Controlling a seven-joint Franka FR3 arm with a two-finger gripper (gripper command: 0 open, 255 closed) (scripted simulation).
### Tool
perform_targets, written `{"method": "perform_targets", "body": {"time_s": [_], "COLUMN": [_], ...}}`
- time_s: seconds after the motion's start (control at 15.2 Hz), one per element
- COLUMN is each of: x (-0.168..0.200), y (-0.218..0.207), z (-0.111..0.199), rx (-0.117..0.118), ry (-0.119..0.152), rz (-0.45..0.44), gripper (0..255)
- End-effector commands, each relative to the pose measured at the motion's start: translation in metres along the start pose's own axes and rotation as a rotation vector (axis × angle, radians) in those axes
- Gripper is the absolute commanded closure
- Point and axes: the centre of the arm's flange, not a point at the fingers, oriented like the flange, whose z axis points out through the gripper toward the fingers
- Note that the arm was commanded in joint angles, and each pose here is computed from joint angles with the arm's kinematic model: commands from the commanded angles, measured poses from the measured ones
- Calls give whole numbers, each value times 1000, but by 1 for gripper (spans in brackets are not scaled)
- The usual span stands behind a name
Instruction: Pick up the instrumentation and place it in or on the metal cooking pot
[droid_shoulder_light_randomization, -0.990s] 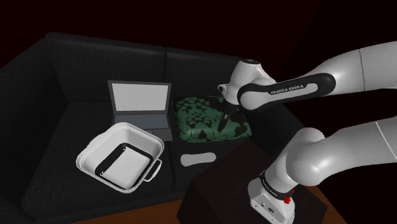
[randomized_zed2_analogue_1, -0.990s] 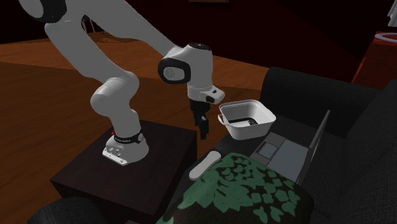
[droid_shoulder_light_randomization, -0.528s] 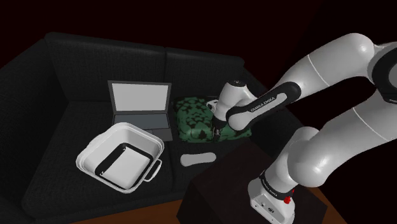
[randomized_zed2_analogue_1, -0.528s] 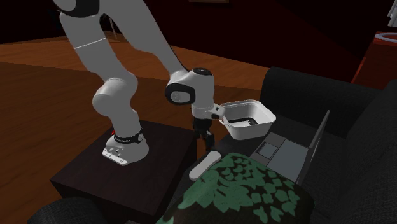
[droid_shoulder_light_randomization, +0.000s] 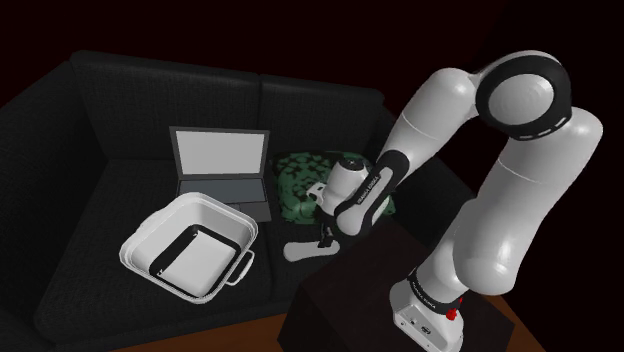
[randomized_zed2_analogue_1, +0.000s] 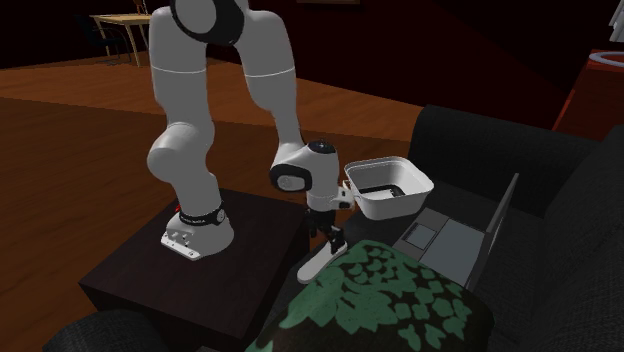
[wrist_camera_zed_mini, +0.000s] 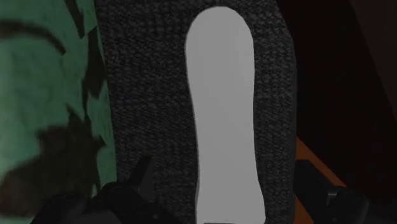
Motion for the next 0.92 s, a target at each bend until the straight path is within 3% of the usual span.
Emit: {"method": "perform_targets", "body": {"time_s": [0.0, 0.53, 0.86], "x": [3, 4, 4], "y": [-8, -9, -9], "z": [28, 71, 74], "rx": [-3, -4, -4], "ry": [4, 5, 5], "rz": [-67, -82, -82], "gripper": [0, 0, 0]}}
